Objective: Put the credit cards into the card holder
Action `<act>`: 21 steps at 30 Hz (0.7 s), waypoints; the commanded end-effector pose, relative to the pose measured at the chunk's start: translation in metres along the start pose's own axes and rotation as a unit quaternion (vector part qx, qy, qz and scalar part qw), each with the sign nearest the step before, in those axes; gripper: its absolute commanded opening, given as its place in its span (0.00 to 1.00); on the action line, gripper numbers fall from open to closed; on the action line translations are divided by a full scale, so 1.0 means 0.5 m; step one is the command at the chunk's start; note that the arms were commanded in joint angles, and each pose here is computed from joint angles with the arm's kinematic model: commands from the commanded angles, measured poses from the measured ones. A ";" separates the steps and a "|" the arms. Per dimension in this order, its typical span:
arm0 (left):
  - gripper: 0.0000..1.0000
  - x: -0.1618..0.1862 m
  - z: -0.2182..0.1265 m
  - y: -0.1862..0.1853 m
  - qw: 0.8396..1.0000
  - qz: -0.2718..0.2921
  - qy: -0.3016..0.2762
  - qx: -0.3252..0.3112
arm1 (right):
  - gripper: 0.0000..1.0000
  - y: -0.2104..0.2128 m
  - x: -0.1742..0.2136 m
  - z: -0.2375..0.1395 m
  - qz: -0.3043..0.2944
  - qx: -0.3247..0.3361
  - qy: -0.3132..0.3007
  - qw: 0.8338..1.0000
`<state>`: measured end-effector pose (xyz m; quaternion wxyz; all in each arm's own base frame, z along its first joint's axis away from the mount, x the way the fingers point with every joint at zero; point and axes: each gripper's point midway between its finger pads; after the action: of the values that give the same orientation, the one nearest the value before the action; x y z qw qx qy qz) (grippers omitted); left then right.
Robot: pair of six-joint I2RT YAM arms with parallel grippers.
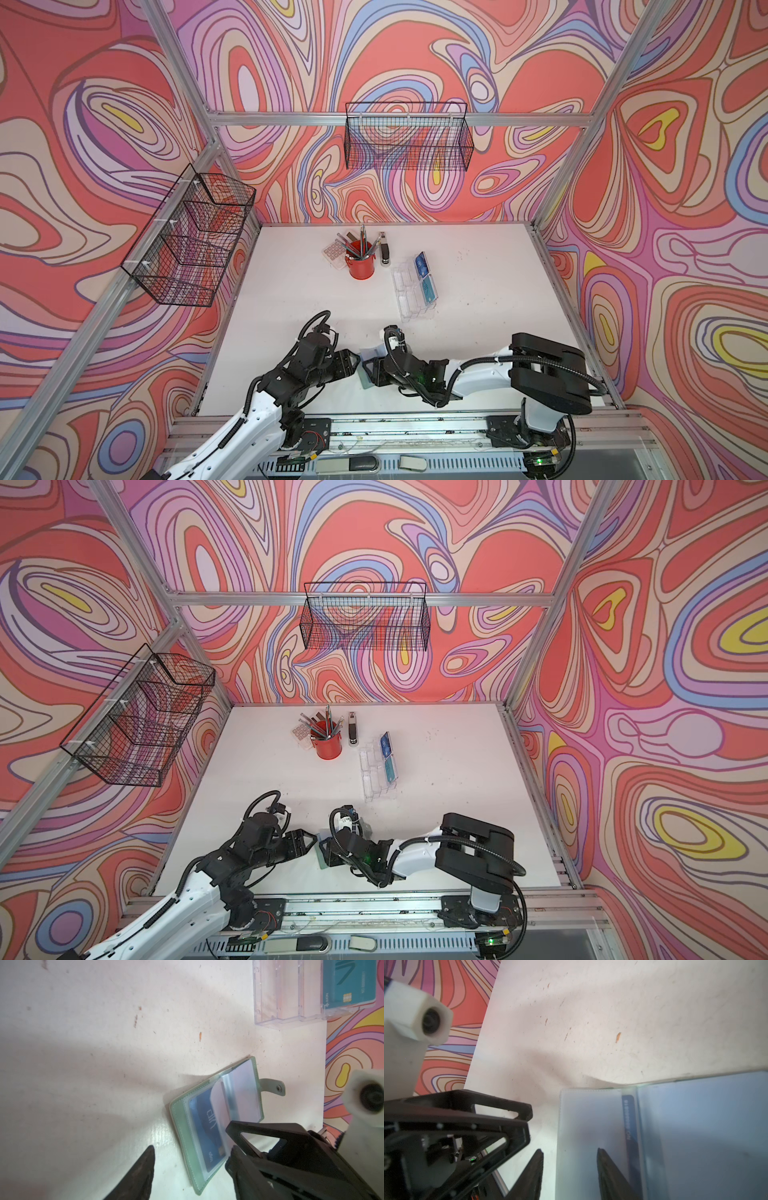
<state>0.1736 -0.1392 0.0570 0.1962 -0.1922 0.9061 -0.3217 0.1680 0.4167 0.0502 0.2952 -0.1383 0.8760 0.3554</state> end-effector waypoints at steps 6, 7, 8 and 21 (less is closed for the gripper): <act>0.61 -0.025 -0.037 0.039 0.998 -0.018 -0.050 -0.045 | 0.43 0.043 0.012 0.030 0.002 -0.034 0.017 0.999; 0.61 -0.028 -0.042 0.043 0.997 -0.017 -0.056 -0.049 | 0.43 0.044 0.010 0.027 0.001 -0.035 0.015 0.999; 0.61 -0.032 -0.048 0.049 0.996 -0.018 -0.064 -0.057 | 0.43 0.045 0.004 0.019 -0.001 -0.033 0.012 0.999; 0.80 -0.067 -0.117 0.074 0.985 -0.045 -0.147 -0.078 | 0.54 -0.029 -0.315 -0.271 -0.059 0.133 -0.116 0.983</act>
<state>0.1724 -0.0886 0.1007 0.3051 -0.2476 0.8770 -0.2765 0.2206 0.3693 0.2232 0.4214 -0.1060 0.8358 0.3356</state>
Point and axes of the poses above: each gripper's point midway between its finger pads, its own z axis out along the fingers, its own y axis along the line the jaws close on, x = y × z, and after that the axes turned 10 degrees about -z, right-handed
